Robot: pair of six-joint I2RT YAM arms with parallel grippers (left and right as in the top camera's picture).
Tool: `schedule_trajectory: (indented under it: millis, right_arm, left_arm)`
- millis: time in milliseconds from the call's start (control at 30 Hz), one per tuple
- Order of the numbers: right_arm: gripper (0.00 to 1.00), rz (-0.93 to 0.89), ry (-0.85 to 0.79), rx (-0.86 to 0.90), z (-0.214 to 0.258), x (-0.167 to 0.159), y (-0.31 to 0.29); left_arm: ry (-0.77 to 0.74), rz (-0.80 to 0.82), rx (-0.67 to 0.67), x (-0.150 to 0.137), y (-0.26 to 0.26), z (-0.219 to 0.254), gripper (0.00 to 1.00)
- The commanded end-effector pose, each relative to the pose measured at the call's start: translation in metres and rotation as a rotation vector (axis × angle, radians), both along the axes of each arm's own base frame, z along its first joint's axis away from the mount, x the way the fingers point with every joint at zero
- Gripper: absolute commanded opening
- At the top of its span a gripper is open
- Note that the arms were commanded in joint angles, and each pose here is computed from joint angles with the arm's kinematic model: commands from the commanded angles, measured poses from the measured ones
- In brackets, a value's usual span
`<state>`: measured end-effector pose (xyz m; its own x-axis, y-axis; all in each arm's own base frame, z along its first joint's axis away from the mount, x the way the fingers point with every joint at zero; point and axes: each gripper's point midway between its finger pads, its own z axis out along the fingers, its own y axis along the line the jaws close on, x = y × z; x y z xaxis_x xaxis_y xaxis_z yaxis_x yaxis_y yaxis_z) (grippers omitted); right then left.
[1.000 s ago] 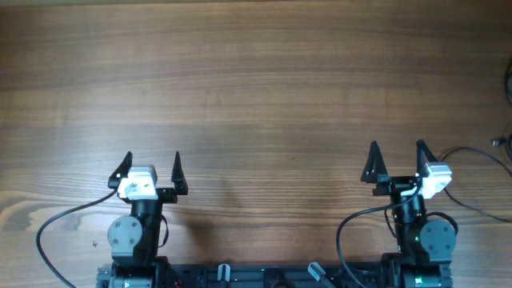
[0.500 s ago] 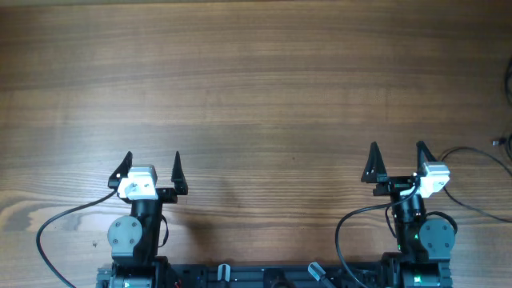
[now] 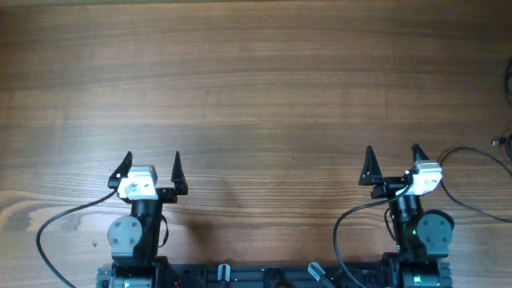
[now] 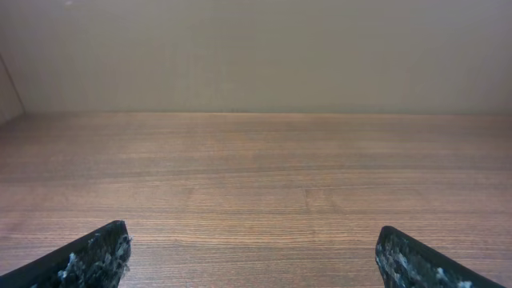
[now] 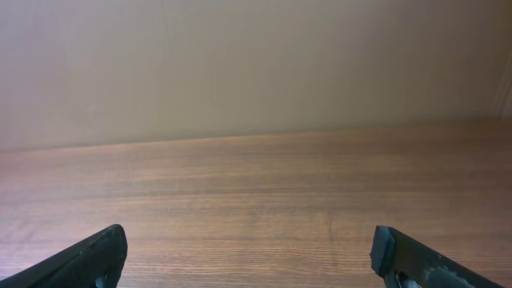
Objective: Untangle cables
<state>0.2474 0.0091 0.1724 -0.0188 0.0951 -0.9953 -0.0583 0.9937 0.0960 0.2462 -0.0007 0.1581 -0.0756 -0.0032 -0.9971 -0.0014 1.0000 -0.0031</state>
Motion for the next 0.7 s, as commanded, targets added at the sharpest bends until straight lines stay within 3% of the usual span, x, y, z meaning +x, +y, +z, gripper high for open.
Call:
schedule_trajectory:
  millis: [0,133,667]
  right_arm:
    - [1.00,-0.003,-0.023,-0.102,0.0034,-0.0009,-0.0010]
    - [1.00,-0.002,-0.031,-0.234,0.0034,-0.0009,-0.0009]
    - [1.00,-0.003,-0.030,-0.226,0.0034,-0.0009,-0.0010]
  left_arm:
    - [-0.005,0.011,0.011,-0.0001,0.0026,-0.0003,1.00]
    - [-0.006,0.011,0.011,-0.0001,0.0026,-0.0002,1.00]
    - [-0.006,0.011,0.011,-0.0001,0.0026,-0.0002,1.00]
